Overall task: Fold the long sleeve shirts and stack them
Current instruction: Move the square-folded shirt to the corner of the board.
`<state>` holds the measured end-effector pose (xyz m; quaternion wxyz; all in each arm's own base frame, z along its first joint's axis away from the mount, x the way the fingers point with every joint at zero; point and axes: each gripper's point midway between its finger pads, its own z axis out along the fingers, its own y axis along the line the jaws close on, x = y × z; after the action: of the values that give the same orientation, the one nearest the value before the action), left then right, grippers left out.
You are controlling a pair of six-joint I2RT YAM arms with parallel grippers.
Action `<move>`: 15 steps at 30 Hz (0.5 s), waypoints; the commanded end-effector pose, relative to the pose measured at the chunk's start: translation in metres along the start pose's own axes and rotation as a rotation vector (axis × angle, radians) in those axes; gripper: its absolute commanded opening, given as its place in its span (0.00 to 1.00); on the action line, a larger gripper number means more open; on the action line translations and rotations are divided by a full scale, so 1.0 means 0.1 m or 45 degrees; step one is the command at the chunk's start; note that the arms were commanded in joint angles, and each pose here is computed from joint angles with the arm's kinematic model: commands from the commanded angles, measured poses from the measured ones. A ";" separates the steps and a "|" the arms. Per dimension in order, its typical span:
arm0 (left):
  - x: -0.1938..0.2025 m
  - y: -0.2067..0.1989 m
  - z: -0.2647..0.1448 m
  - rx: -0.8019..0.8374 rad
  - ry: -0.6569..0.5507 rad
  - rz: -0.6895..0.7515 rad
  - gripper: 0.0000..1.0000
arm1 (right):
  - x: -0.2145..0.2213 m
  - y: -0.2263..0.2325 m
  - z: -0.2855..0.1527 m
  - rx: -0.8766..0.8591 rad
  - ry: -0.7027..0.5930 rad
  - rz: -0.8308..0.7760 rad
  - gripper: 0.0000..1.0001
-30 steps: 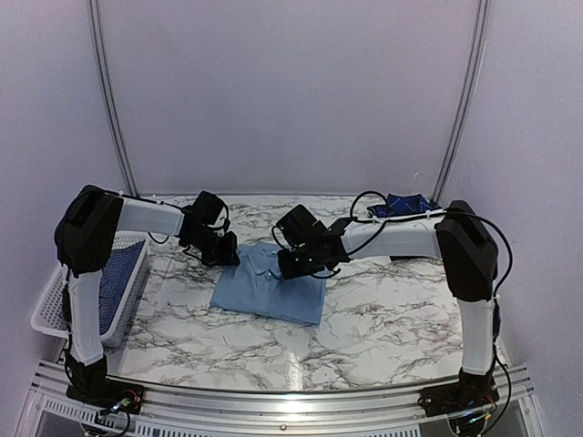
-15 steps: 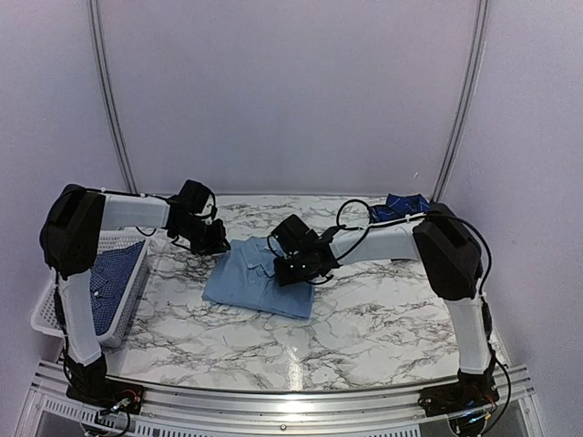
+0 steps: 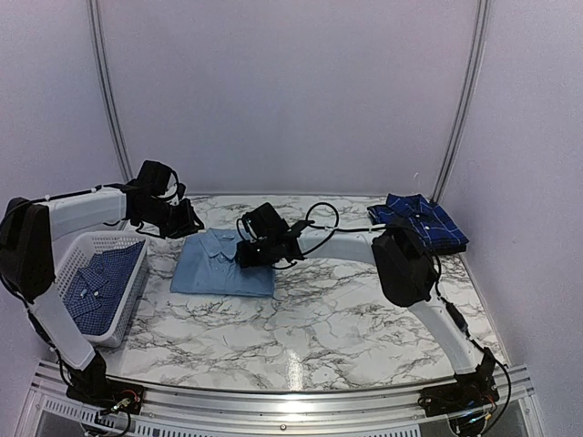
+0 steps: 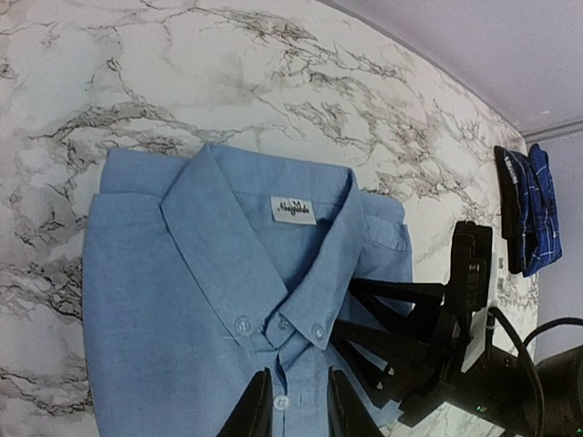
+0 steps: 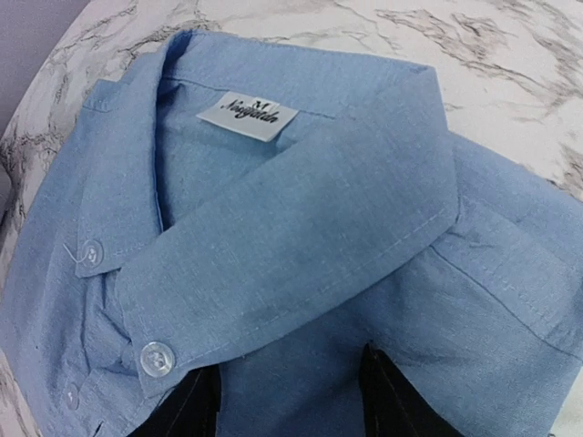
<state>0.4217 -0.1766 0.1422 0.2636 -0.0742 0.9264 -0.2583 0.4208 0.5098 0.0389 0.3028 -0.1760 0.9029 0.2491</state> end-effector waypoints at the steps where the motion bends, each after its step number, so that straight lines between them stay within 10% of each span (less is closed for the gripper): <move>1: 0.19 -0.06 -0.15 0.048 0.066 0.021 0.25 | -0.04 0.00 0.01 -0.044 0.036 0.012 0.52; 15: 0.32 -0.29 -0.54 0.191 0.064 0.101 0.39 | -0.60 -1.12 -1.58 0.409 -0.193 0.069 0.72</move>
<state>0.3819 -0.1836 0.1869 0.2748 -0.0286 0.9099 -0.3094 0.4364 0.4036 0.1166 0.3434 -0.1262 0.9117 0.1869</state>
